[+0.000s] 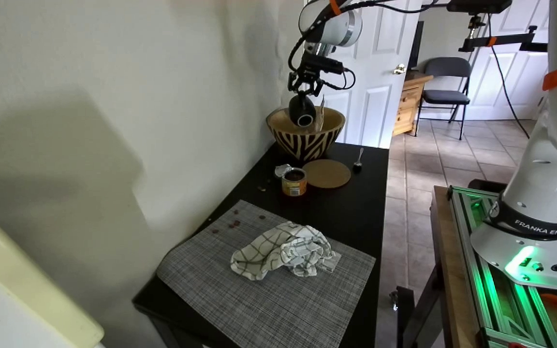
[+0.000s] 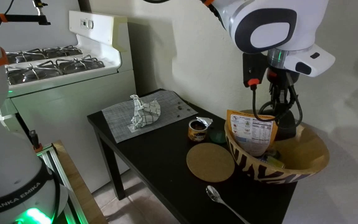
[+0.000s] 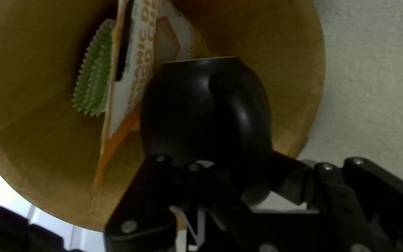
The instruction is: Put the mug inside the bowl
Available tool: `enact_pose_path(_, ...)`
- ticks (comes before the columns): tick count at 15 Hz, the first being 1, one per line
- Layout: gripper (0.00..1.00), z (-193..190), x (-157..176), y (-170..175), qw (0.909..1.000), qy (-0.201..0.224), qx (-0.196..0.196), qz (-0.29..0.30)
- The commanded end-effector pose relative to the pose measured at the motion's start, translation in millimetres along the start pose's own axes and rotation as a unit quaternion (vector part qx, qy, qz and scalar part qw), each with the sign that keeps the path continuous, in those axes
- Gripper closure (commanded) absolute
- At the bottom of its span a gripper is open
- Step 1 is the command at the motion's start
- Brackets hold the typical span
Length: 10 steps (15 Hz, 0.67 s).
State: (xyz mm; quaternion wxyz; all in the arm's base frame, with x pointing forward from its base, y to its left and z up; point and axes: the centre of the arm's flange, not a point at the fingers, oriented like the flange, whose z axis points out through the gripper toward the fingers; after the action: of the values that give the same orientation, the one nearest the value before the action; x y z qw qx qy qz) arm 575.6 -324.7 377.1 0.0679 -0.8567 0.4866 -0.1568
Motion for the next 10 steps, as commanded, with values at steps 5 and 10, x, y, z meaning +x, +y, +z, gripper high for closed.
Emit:
enact_pose_path(5,1.00,63,20,20,0.9974,-0.001,-0.065,0.030)
enact_pose_path(10,0.60,51,22,15,0.9967,0.003,-0.080,0.012)
